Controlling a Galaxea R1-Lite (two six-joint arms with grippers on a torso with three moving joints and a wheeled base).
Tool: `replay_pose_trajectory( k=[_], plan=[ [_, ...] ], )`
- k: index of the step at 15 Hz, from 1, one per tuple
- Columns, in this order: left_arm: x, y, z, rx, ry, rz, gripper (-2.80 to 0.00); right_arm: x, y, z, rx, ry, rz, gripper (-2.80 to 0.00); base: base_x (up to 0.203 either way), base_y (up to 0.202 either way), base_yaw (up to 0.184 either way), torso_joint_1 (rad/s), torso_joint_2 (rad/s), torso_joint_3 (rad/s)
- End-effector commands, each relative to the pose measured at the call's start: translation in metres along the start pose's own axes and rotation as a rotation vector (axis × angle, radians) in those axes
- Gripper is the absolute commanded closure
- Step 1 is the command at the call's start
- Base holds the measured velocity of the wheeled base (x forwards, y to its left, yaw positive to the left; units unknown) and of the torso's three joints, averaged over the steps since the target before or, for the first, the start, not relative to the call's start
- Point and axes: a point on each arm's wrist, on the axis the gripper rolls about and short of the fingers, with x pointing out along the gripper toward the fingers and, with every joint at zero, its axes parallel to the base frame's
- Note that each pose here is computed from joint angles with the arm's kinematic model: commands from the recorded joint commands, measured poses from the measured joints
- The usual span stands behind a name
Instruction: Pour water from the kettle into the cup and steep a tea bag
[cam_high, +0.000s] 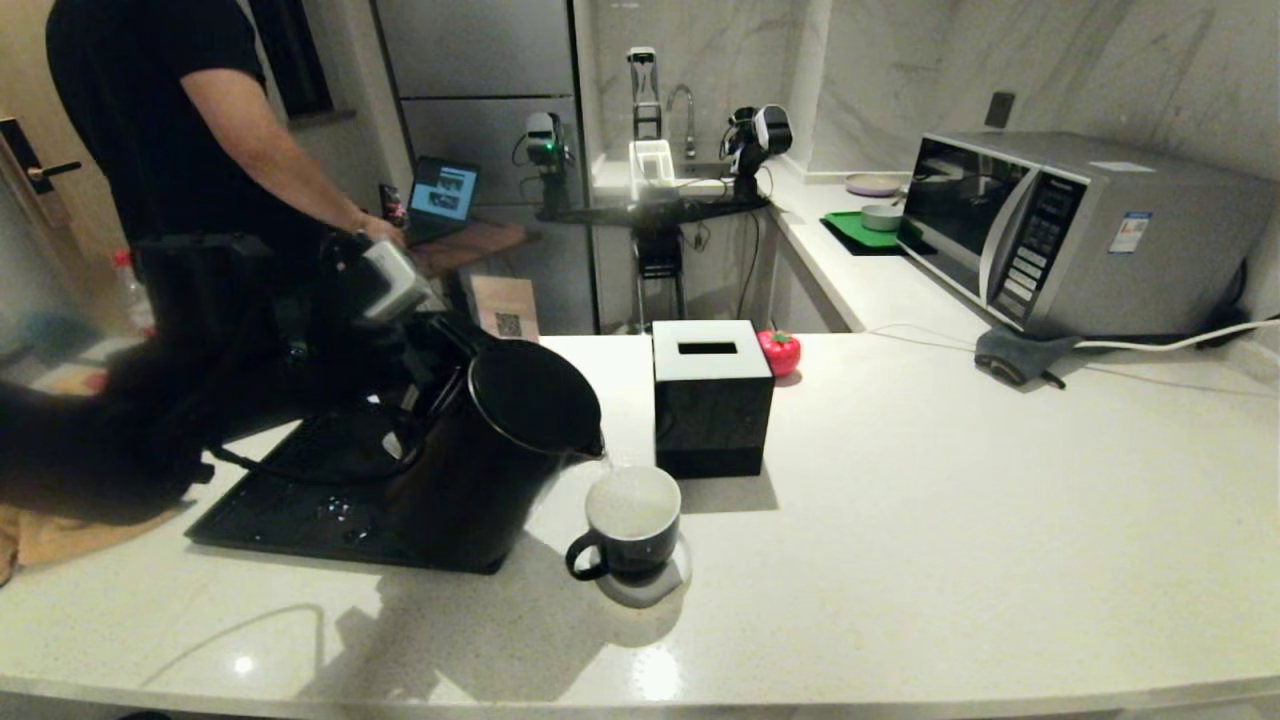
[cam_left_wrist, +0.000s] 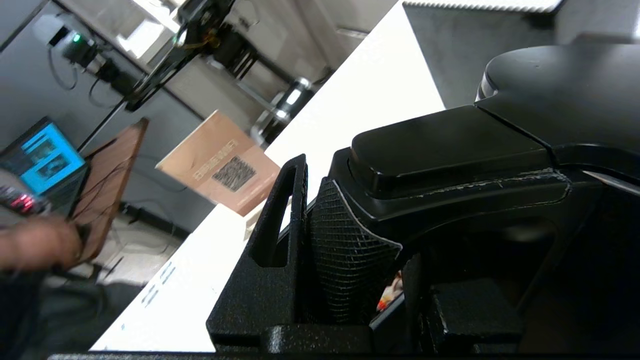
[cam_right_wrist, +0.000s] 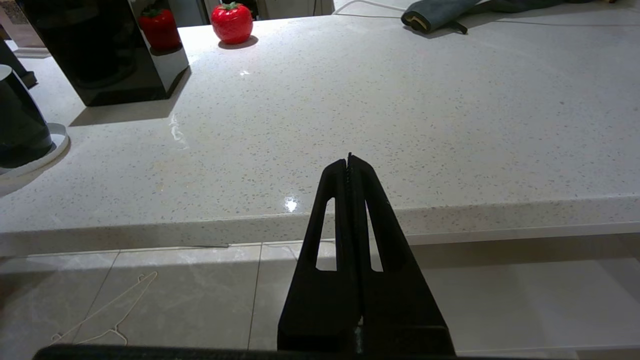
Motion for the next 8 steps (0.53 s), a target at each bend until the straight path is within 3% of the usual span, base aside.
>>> replay_pose_trajectory(
  k=[1, 8],
  plan=[
    [0.0036, -0.0031, -0.0005, 0.007, -0.002, -0.012, 0.0, 0.0001, 0.0, 0.0001, 0.0, 0.001, 0.001, 0.0, 0.0, 0.0, 0.0, 0.0, 0.0, 0.0],
    [0.0066, -0.0046, -0.002, 0.037, 0.02, -0.03, 0.0, 0.0001, 0.0, -0.0001, 0.0, 0.002, 0.0, 0.0, 0.0, 0.0, 0.0, 0.0, 0.0, 0.0]
  ],
)
